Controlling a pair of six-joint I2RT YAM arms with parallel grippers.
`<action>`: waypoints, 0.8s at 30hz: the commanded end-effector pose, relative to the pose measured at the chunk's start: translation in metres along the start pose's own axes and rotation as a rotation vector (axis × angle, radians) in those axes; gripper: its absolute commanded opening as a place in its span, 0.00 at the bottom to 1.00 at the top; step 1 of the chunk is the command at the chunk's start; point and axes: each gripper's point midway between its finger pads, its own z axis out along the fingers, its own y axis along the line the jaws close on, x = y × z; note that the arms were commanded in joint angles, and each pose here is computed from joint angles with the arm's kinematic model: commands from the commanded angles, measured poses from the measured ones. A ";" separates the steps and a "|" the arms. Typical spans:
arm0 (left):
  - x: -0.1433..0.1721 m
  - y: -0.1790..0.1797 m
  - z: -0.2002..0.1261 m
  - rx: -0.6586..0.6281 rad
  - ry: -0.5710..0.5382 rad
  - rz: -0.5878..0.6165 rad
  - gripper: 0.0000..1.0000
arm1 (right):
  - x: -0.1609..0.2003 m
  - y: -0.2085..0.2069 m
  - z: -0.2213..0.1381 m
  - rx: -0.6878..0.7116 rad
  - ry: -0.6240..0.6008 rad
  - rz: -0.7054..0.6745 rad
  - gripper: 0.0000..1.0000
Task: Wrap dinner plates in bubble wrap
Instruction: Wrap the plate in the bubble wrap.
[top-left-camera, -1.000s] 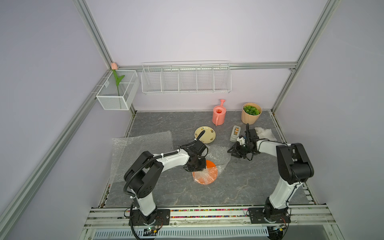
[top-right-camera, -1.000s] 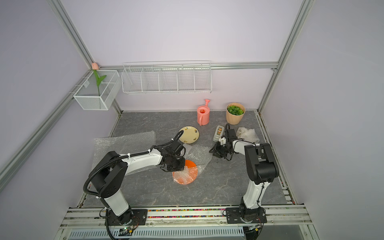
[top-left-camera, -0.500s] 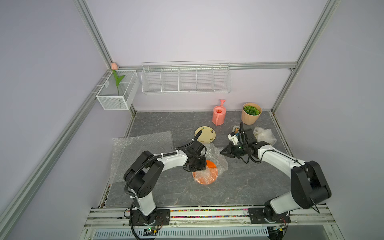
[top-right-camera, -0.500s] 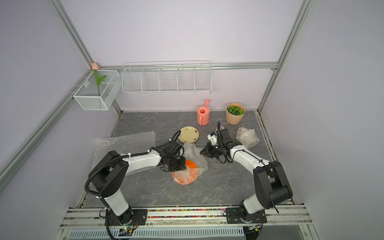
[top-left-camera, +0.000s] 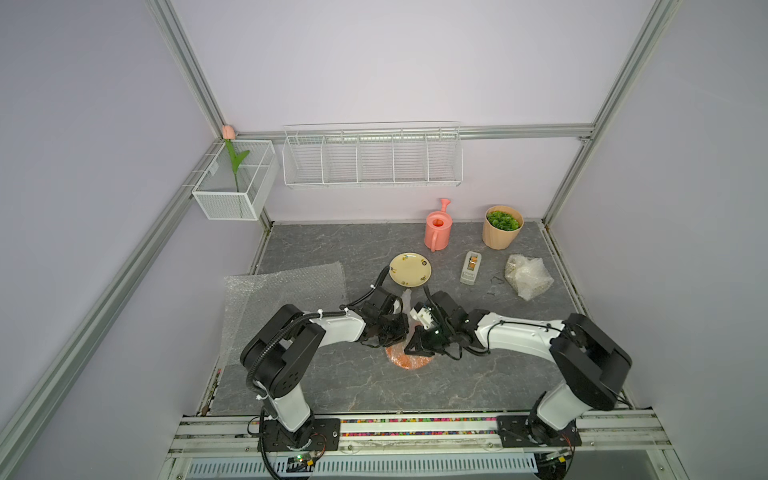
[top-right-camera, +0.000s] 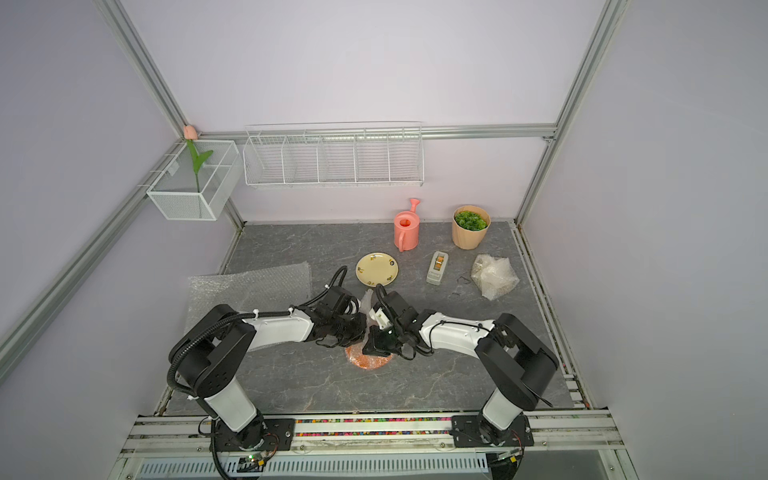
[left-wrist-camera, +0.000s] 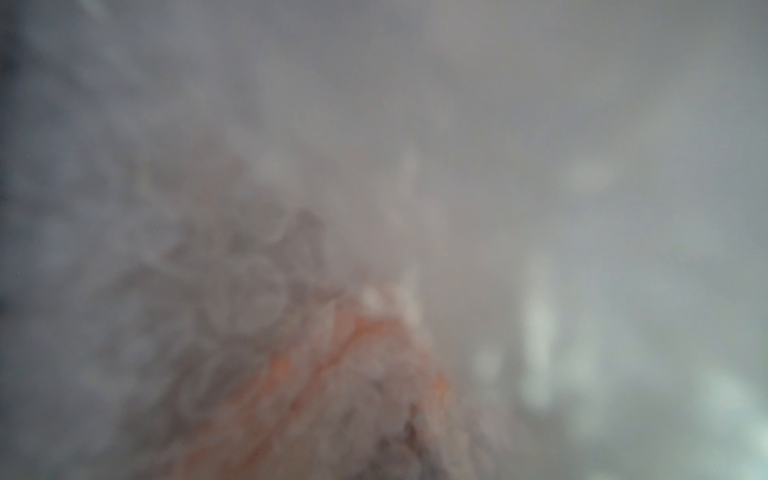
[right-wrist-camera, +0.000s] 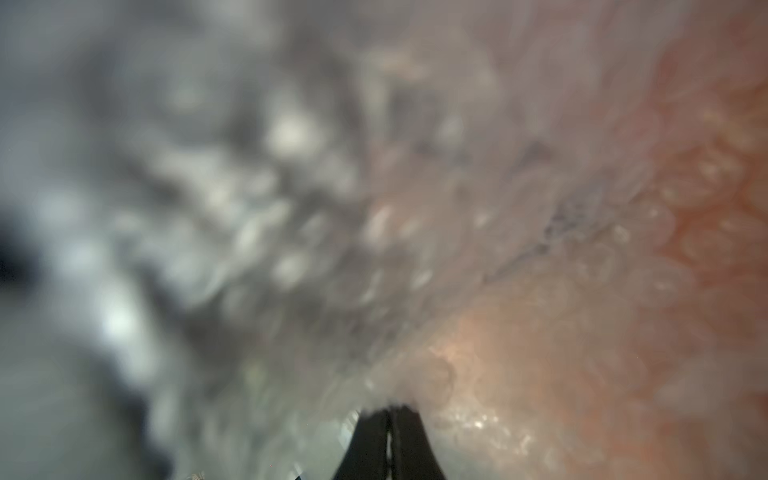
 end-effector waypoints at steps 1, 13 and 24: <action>0.028 0.080 0.009 -0.238 0.032 -0.148 0.00 | 0.013 0.001 0.024 -0.030 0.038 0.031 0.07; 0.017 0.062 -0.063 -0.385 -0.083 -0.061 0.00 | 0.030 -0.046 0.041 0.119 0.063 0.162 0.07; 0.014 -0.011 -0.127 -0.291 -0.164 0.048 0.13 | 0.031 -0.051 0.042 0.120 0.058 0.180 0.07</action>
